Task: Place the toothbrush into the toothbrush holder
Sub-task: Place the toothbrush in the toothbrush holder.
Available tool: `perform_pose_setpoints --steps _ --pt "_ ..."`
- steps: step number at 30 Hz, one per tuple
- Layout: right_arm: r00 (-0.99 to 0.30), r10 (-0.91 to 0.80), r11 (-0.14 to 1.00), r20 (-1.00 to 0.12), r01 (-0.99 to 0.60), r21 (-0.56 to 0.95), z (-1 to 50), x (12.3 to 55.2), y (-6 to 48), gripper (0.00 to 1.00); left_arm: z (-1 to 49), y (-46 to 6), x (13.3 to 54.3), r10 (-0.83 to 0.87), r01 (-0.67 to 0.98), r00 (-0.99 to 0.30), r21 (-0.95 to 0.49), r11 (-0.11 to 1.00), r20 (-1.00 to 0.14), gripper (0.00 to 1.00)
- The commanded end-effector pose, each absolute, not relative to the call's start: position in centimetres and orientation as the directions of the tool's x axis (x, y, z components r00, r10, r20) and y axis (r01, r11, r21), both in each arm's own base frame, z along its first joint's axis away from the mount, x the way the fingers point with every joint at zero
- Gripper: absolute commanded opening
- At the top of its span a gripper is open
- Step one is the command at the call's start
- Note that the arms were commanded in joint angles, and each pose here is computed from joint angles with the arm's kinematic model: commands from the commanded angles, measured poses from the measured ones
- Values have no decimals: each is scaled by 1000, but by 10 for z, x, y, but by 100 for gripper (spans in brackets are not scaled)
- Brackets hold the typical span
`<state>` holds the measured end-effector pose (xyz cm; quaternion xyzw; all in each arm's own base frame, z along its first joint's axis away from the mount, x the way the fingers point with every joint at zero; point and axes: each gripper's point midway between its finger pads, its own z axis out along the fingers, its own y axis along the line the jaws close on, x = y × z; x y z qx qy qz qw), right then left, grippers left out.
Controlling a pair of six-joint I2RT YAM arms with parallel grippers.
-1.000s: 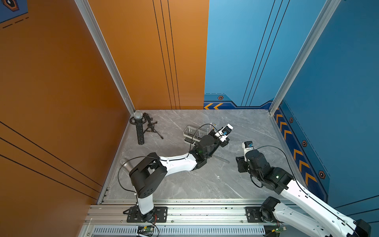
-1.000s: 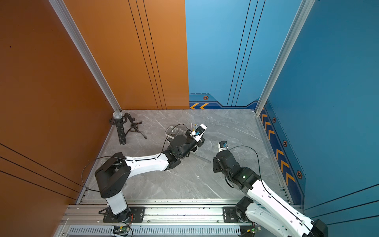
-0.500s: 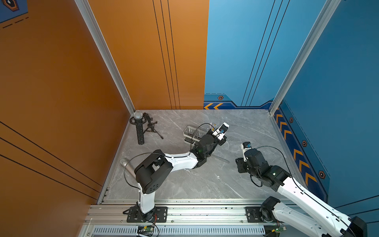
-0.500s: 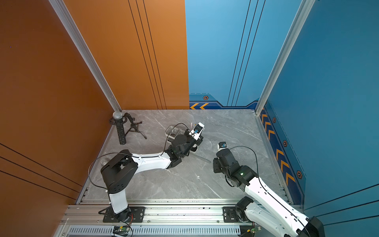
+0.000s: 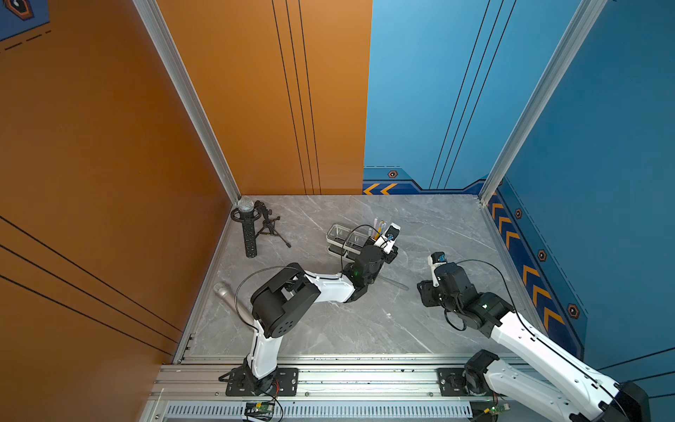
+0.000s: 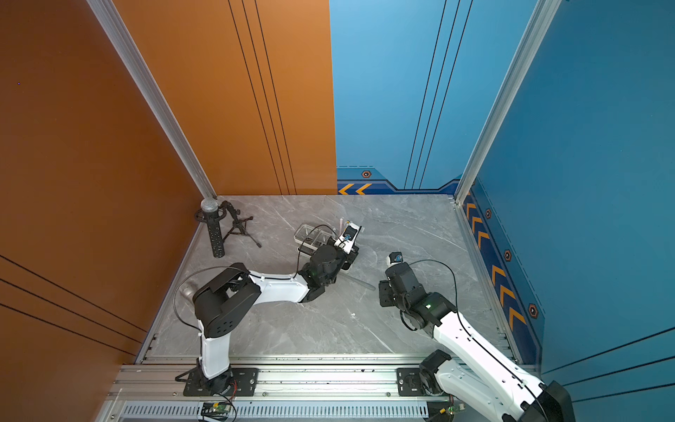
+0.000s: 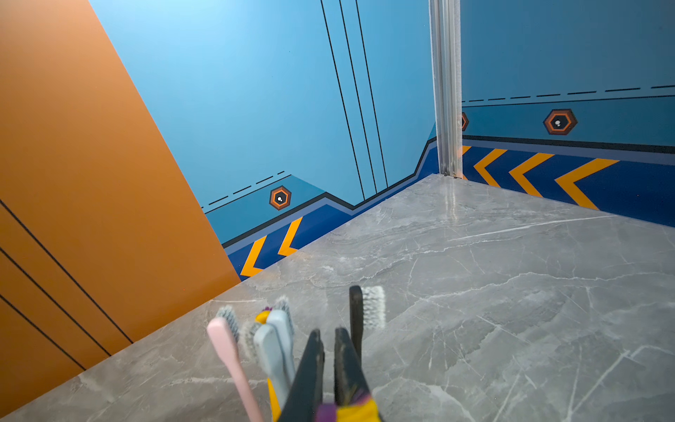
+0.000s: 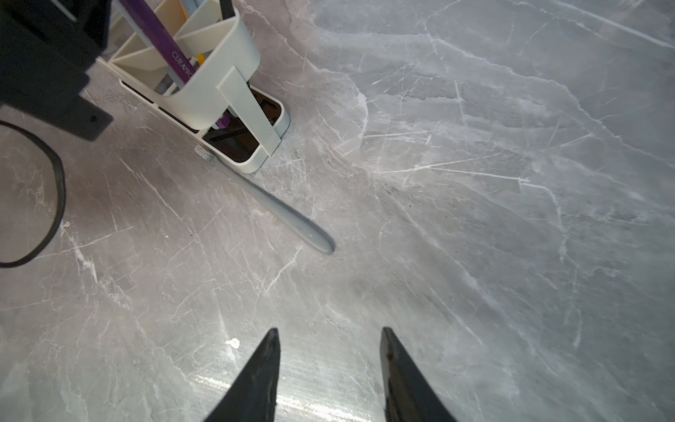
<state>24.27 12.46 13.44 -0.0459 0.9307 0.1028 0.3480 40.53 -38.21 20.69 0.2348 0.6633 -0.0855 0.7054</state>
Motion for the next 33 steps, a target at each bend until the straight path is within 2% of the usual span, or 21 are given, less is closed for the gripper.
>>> perform_pose_setpoints --steps 1,7,11,15,18,26,33 --pt "-759 -30 967 -650 -187 174 130 244 131 48 200 -373 410 149 400 83 170 901 -985 0" --pt "-766 -46 963 -642 -206 177 126 245 134 51 190 -371 413 126 396 60 139 908 -990 0" --pt "-783 -92 945 -615 -264 195 119 242 144 56 184 -369 414 127 390 49 136 910 -991 0" --pt "-812 -134 920 -569 -315 233 110 238 156 57 182 -368 415 124 380 42 130 916 -991 21" --pt "-822 -148 913 -550 -327 243 105 239 161 57 182 -369 414 123 382 42 129 915 -992 30" --pt "-836 -159 910 -526 -331 251 97 241 164 57 189 -368 410 145 373 67 160 914 -987 48" --pt "-849 -142 905 -509 -319 280 86 252 171 57 231 -368 398 102 372 127 143 917 -987 57"
